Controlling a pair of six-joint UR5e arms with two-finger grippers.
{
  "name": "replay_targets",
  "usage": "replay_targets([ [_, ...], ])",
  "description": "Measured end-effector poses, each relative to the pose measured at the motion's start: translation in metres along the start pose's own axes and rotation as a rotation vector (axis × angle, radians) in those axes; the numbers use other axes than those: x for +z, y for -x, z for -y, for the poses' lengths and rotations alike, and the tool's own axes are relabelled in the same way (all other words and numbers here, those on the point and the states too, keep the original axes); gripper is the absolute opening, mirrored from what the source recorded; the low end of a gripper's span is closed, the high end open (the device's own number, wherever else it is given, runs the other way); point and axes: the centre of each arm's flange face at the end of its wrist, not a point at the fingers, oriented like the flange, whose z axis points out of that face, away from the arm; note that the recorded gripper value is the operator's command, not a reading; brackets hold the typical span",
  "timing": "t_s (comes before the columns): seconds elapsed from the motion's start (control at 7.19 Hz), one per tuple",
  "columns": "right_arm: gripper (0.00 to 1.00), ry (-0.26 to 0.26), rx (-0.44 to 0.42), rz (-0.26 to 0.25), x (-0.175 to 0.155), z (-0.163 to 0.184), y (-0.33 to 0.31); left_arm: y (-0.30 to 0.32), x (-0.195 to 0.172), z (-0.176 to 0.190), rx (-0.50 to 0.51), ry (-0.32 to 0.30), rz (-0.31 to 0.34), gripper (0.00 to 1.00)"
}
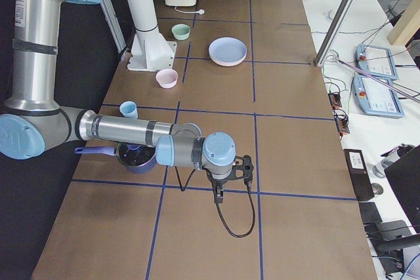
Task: Stack three plates with pink and blue
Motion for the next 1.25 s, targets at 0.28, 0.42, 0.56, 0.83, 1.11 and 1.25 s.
replay_targets([
  [0.28,1.00,0.000,0.026,0.003,0.000,0.003,-0.001,0.001,0.001,0.000,-0.003,0.002,0.000,1.00],
  [0.42,1.00,0.001,0.030,0.004,0.001,0.003,-0.001,0.002,0.002,0.000,-0.004,0.003,0.000,1.00],
  [0.56,1.00,0.001,0.032,0.010,0.001,0.003,-0.001,0.003,0.003,0.000,-0.004,0.003,0.001,1.00],
  [0.83,1.00,-0.003,0.034,0.019,0.000,0.003,-0.002,0.004,0.003,-0.001,-0.002,0.003,0.001,1.00],
  [1.11,1.00,-0.006,0.033,0.022,-0.001,0.004,-0.001,0.010,-0.001,-0.005,-0.014,-0.007,0.000,1.00],
  [1.25,1.00,-0.007,0.032,0.022,-0.002,0.005,-0.001,0.015,-0.005,-0.007,-0.025,-0.015,-0.001,1.00],
])
